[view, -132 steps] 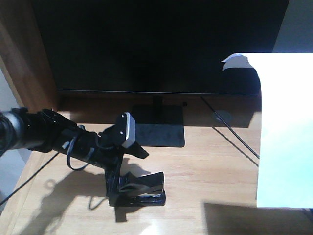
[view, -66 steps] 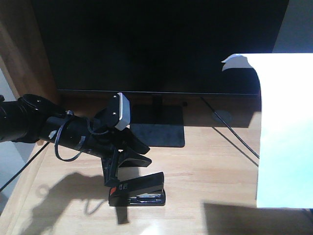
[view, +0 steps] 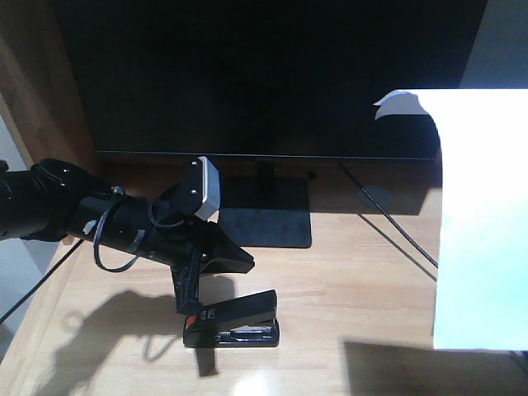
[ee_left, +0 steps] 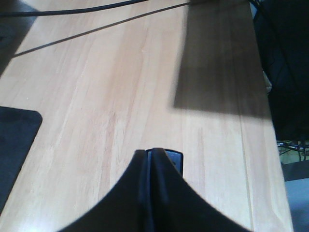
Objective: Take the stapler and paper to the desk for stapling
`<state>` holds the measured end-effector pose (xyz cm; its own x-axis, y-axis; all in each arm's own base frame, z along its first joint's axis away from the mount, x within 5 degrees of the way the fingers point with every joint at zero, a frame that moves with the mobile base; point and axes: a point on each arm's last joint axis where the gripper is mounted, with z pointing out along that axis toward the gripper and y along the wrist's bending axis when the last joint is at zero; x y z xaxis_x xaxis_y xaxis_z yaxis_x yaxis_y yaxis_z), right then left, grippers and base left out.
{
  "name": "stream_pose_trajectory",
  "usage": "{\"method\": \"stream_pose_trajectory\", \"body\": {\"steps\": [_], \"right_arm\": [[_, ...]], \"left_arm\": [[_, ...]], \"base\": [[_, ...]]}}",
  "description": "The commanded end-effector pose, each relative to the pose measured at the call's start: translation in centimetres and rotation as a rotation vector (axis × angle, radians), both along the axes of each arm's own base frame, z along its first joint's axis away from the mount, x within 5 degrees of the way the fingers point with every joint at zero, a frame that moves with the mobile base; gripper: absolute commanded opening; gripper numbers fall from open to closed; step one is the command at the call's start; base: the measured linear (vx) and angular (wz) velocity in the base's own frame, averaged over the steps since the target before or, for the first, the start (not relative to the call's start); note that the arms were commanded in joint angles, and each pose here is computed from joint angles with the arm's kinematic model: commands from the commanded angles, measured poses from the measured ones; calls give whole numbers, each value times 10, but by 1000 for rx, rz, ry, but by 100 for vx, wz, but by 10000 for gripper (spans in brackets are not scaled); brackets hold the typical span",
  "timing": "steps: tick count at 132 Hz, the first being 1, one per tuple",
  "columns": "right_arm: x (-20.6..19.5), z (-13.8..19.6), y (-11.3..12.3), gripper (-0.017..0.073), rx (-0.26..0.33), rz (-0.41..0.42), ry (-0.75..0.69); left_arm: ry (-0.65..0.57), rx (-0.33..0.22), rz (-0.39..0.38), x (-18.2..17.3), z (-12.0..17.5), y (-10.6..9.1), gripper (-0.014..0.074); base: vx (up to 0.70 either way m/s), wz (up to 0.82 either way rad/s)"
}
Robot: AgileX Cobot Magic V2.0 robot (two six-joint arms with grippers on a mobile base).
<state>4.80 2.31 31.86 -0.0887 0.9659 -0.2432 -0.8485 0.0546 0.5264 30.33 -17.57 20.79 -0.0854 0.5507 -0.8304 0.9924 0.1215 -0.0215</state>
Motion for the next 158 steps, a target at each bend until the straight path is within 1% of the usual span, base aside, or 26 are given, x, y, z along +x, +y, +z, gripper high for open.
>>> {"method": "stream_pose_trajectory", "body": {"steps": [1,22,47,158], "right_arm": [[-3,9,0,-6,6,0,-57],[-3,9,0,-6,7,0,-59],[-3,9,0,-6,7,0,-59],[-3,9,0,-6,7,0,-59]], "left_arm": [[-12,-60,10,1,15,-7,-8],[17,-40,-11,3,-3,-12,-7],[42,-20,-3,6,-16,-14,-6],[46,-21,-5,6,-17,-14,-6]], "base": [[0,0],[0,0],[0,0],[0,0]]}}
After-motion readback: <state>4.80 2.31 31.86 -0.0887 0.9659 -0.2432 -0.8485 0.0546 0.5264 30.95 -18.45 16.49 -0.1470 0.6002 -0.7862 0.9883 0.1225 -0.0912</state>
